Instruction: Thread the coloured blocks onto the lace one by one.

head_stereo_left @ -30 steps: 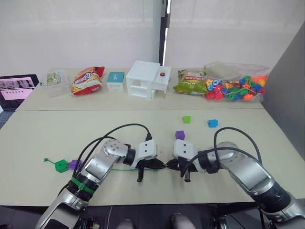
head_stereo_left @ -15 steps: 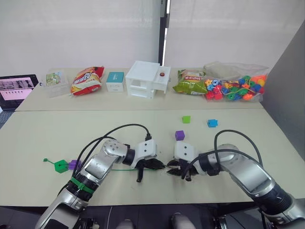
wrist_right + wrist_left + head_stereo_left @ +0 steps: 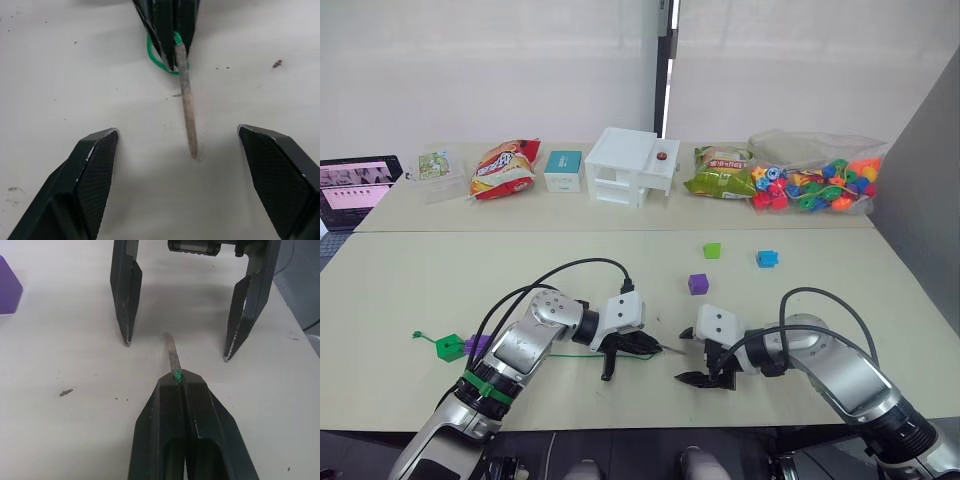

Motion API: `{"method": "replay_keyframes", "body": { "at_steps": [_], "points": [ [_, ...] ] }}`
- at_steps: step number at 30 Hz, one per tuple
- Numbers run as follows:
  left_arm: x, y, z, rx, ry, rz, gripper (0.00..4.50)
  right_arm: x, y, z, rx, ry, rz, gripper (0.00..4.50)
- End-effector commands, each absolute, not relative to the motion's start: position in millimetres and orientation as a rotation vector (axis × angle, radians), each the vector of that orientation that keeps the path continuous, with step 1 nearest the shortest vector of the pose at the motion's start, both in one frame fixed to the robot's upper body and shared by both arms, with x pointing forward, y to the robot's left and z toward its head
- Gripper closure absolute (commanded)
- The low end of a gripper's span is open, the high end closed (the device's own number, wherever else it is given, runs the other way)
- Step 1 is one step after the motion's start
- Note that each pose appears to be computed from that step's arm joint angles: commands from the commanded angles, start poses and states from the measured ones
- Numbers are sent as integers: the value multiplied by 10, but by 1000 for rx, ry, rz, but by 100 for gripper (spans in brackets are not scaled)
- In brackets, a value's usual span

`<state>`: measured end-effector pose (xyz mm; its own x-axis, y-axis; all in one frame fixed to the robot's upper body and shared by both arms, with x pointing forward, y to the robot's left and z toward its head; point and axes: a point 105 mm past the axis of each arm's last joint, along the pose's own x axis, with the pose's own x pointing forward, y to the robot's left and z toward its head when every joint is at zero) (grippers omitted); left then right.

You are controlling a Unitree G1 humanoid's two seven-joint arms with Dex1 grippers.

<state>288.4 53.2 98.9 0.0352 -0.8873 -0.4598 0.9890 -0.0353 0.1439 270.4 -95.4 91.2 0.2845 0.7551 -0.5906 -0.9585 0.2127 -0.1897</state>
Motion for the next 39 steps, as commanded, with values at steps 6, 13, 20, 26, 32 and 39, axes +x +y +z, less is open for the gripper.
{"method": "replay_keyframes", "body": {
  "at_steps": [6, 13, 20, 26, 32, 39],
  "points": [
    [2876, 532, 1139, 487, 198, -1544, 450, 2759, -984, 939, -540, 348, 1199, 234],
    [2859, 539, 1145, 486, 199, -1554, 450, 2792, -1016, 918, -536, 342, 1186, 443],
    [2839, 582, 1127, 498, 214, -1563, 450, 2797, -1011, 995, -562, 323, 1194, 443],
    [2868, 645, 1118, 486, 277, -1541, 422, 2765, -1045, 1100, -664, 363, 1205, 447],
    [2944, 543, 1246, 534, 200, -1492, 231, 2727, -1064, 1178, -726, 438, 1189, 450],
    [2938, 422, 1284, 554, 130, -1486, 199, 2712, -1132, 1226, -798, 508, 1148, 450]
  ]
}}
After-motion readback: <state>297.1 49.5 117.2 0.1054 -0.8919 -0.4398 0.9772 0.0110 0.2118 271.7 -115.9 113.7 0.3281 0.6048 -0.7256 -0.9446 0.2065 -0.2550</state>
